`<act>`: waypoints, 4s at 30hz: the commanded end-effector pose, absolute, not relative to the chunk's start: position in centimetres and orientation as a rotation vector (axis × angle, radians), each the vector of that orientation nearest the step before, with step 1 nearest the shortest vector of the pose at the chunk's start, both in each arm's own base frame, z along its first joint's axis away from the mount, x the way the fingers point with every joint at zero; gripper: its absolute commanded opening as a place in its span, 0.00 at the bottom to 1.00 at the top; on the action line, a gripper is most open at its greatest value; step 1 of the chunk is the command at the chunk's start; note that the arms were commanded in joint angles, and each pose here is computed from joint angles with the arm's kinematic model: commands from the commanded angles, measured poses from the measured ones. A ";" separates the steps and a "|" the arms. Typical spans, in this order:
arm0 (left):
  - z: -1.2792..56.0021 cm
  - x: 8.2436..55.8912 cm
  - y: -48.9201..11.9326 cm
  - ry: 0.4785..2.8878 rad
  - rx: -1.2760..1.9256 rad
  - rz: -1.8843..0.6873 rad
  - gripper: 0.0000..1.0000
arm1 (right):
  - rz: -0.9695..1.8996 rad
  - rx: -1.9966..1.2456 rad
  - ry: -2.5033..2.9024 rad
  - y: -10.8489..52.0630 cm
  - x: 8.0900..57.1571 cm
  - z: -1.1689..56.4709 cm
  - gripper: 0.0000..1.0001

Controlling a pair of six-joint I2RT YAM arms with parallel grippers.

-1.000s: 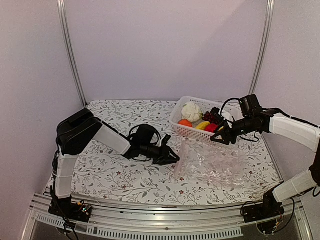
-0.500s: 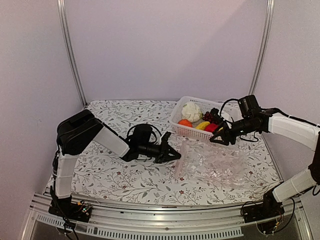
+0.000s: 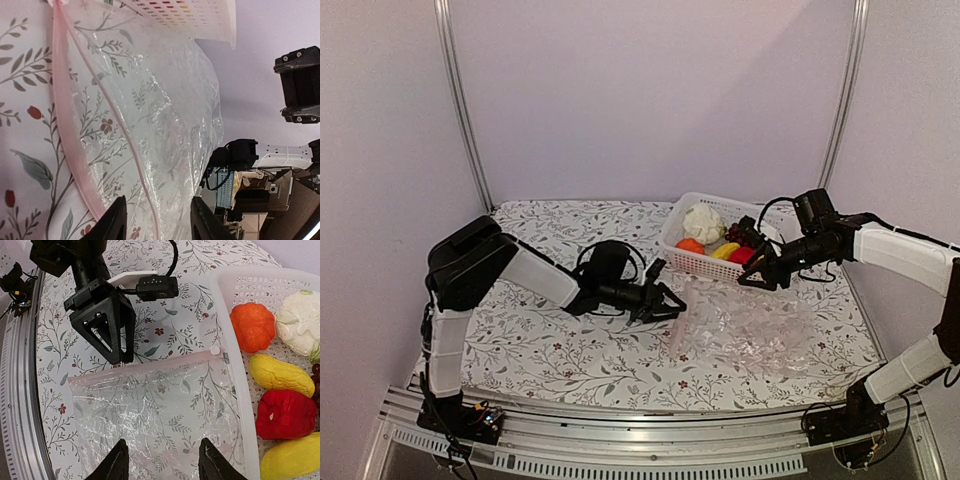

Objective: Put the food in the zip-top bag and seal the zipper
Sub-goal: Pick up the zipper food storage bag at the center of the board, then pass from the left arm to the right

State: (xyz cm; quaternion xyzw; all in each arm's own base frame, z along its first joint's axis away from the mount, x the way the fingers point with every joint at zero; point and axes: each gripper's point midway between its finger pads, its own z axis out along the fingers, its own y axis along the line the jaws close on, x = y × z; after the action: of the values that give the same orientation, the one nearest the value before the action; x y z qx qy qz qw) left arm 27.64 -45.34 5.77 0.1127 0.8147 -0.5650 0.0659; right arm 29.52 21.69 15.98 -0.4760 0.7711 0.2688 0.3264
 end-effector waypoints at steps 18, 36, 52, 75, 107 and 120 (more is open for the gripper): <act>3.5 27.0 -48.2 2.545 0.404 -1.725 0.31 | 0.709 -1.244 2.020 21.5 29.2 15.7 0.46; 8.0 26.9 -42.3 2.501 0.442 -1.551 0.00 | 0.615 -1.207 1.966 20.7 29.9 17.1 0.43; 25.0 31.6 -15.4 2.333 0.459 0.045 0.00 | 0.528 -1.075 1.895 18.4 31.9 19.4 0.42; 16.6 25.5 -38.0 2.189 1.111 -0.230 0.00 | 0.597 -1.084 1.957 18.8 31.6 17.2 0.43; 21.4 32.3 -50.5 1.996 0.613 -0.741 0.00 | 1.233 -0.755 1.961 28.9 34.9 26.6 0.46; 20.9 31.1 -50.1 2.017 0.614 -0.678 0.29 | 1.268 -0.681 2.011 29.3 36.1 25.6 0.00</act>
State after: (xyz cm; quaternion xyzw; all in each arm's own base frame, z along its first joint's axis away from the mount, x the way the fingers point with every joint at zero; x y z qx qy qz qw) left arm 31.83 -50.60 20.47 0.2499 0.8140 -0.2881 0.4381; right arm 35.97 29.07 24.61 -0.2630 0.7751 0.4789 0.3173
